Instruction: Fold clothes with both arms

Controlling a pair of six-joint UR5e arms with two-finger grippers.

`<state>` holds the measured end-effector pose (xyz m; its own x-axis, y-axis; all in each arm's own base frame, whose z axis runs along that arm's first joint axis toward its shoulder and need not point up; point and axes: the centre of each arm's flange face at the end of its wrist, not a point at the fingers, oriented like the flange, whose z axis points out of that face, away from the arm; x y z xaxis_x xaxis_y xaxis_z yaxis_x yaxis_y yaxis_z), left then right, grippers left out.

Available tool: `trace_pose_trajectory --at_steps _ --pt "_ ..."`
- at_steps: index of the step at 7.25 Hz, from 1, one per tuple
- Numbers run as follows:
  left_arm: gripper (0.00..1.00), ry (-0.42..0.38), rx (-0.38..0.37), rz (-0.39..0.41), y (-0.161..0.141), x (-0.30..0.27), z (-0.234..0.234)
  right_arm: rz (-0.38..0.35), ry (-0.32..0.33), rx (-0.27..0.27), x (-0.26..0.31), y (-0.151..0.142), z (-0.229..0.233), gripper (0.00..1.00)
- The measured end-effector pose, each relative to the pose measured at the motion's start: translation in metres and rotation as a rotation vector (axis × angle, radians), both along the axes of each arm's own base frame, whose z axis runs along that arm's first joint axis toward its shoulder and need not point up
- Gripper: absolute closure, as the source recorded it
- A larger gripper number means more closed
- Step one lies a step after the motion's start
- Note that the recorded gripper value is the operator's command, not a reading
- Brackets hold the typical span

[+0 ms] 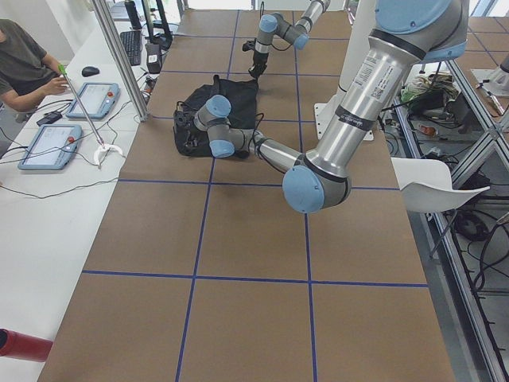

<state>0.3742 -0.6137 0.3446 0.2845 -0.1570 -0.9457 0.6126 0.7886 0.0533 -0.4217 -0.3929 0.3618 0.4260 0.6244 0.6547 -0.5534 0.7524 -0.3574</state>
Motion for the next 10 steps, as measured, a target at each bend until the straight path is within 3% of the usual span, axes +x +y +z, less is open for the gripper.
trace_pose_trajectory --at_steps 2,3,5,6,8,10 --pt "0.33 0.041 0.018 0.058 0.019 -0.008 -0.015 -0.057 -0.018 -0.062 0.033 0.061 0.004 1.0" --pt "0.34 0.063 0.025 0.098 0.031 -0.012 -0.021 -0.137 -0.049 -0.131 0.037 0.107 -0.004 1.0" --pt "0.34 0.116 0.015 0.177 0.049 -0.017 -0.035 -0.303 -0.102 -0.343 0.019 0.202 -0.03 1.0" --pt "0.33 0.148 0.002 0.202 0.057 -0.018 -0.043 -0.348 -0.103 -0.429 0.011 0.241 -0.04 0.01" --pt "0.33 0.187 -0.013 0.23 0.069 -0.018 -0.057 -0.358 -0.089 -0.511 0.005 0.27 -0.046 0.0" --pt "0.33 0.173 -0.048 0.273 0.093 -0.001 -0.077 -0.306 -0.102 -0.526 0.012 0.251 -0.047 0.0"
